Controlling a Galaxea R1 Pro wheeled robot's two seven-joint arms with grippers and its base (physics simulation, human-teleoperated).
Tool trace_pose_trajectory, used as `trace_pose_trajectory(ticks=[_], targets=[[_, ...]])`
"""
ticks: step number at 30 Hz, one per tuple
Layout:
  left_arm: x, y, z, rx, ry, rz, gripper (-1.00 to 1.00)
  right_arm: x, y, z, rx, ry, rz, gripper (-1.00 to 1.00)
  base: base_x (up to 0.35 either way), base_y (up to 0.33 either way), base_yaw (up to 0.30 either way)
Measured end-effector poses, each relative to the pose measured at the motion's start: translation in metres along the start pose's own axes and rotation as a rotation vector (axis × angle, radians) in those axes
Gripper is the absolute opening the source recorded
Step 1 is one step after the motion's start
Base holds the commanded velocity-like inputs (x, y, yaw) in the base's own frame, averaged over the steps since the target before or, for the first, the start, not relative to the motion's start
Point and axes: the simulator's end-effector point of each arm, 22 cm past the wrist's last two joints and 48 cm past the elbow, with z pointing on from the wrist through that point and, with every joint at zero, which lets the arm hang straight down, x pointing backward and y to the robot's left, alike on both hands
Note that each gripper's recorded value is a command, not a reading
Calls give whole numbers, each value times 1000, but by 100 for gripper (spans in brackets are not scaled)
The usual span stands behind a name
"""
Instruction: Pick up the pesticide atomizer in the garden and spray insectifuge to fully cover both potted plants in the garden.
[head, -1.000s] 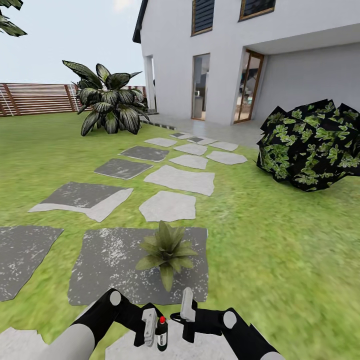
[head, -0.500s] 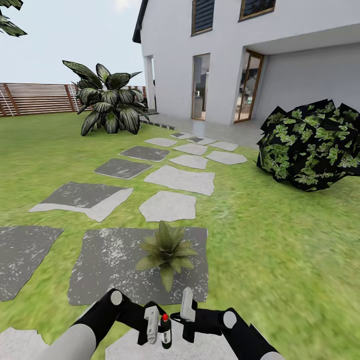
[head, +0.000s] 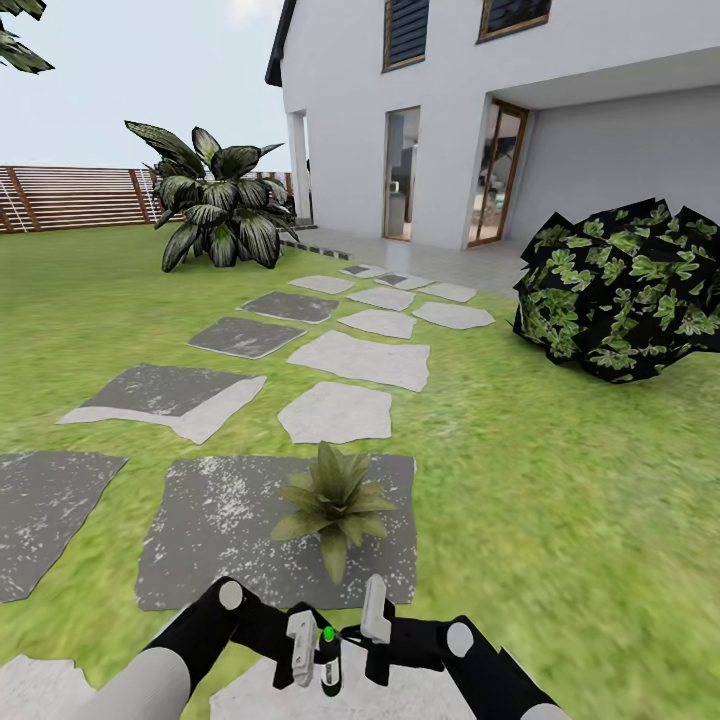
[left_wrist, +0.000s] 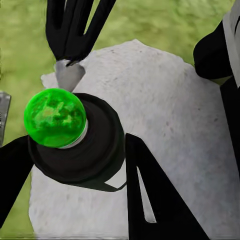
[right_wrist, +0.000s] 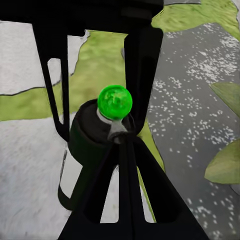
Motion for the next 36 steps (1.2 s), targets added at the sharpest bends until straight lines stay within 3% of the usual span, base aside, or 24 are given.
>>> trace_pose_trajectory(ticks=[2,9,10,17,19,21,23,24,25,27,31,34,36], targets=[[12,1,-7,-4,19,-6,-100,1,0,0,0,2,0,-100,0,0,0],[87,7,-64,-55,137,-59,-100,2,1,-1,-1,3,2,-100,0,0,0],[98,8,-73,-64,153,-67,-100,2,0,-1,0,4,3,100,0,0,0],[145,11,-121,-111,234,-105,-100,6,-3,-4,10,9,8,100,0,0,0],[150,17,-131,-146,227,-125,-100,8,-4,-5,14,12,8,100,0,0,0],[147,34,-139,-233,188,-161,-100,19,-14,-14,46,32,6,100,0,0,0],[147,54,-145,-347,139,-218,-100,42,-42,-33,160,70,11,100,0,0,0],[156,64,-147,-445,98,-300,-100,71,-62,-50,290,117,54,100,0,0,0],[160,66,-148,-482,80,-336,-100,87,-67,-58,346,140,87,100,0,0,0],[163,73,-148,-559,30,-415,-100,135,-75,-84,516,214,207,100,0,0,0],[163,81,-152,-614,-16,-496,-100,187,-66,-116,678,315,334,100,0,0,0],[177,79,-152,-610,25,-653,-100,226,-51,-146,831,415,432,100,0,0,0],[181,75,-147,-593,57,-738,-100,241,-50,-167,935,458,468,100,0,0,0]])
